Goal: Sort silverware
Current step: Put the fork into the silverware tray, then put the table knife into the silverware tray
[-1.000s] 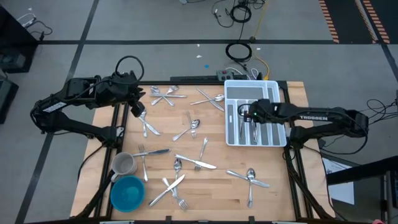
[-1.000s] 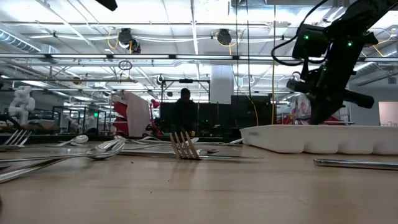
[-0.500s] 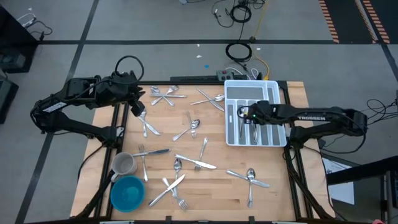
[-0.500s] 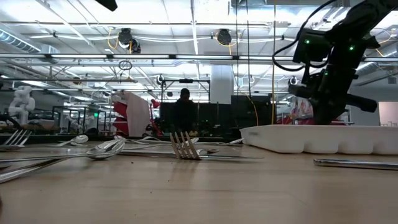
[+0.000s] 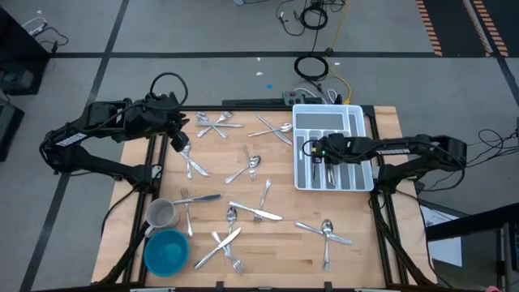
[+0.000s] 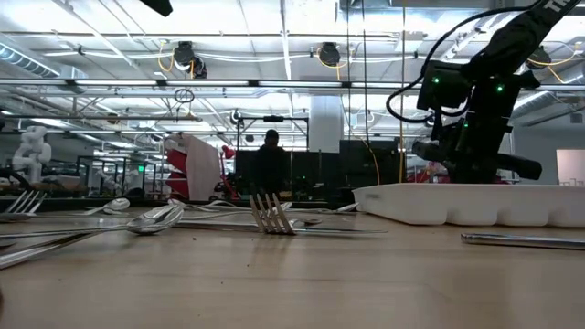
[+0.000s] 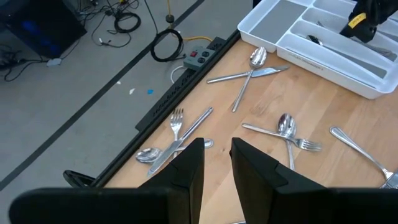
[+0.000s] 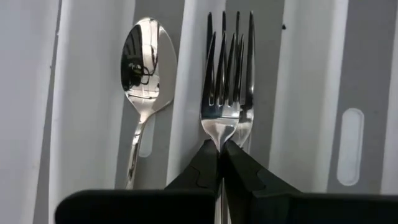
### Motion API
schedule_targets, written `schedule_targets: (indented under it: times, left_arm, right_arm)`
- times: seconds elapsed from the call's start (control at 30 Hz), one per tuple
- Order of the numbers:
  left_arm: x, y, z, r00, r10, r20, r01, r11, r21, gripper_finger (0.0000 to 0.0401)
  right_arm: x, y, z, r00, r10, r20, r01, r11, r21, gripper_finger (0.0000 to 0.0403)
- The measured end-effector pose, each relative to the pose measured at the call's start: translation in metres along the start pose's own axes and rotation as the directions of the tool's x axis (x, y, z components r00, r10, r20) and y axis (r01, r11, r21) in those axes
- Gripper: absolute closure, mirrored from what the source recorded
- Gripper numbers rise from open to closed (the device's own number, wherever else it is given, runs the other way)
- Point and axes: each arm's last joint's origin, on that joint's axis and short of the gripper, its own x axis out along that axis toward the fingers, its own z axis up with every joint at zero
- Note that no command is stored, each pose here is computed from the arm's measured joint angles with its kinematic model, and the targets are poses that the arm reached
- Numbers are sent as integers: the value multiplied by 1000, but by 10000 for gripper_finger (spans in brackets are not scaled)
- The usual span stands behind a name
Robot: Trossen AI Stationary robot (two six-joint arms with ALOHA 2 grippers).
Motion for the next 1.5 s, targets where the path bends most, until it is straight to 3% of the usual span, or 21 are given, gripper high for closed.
schedule_targets:
  times: [0.27, 0.67, 0.93, 1.5]
  left_arm:
    - [0, 0, 0, 1000, 0, 0, 0, 1000, 0, 312]
    - [0, 0, 0, 1000, 0, 0, 0, 1000, 0, 312]
    - [0, 0, 0, 1000, 0, 0, 0, 1000, 0, 312]
    - [0, 0, 0, 1000, 0, 0, 0, 1000, -1, 312]
  right_arm:
    - [0, 0, 0, 1000, -3, -1, 3, 1000, -6, 399]
    - [0, 0, 0, 1000, -1, 0, 1, 1000, -3, 342]
    - [0, 1, 0, 1000, 9, -13, -9, 1000, -4, 328]
    - [-37, -5, 6, 982, 181, 53, -181, 983, 4, 328]
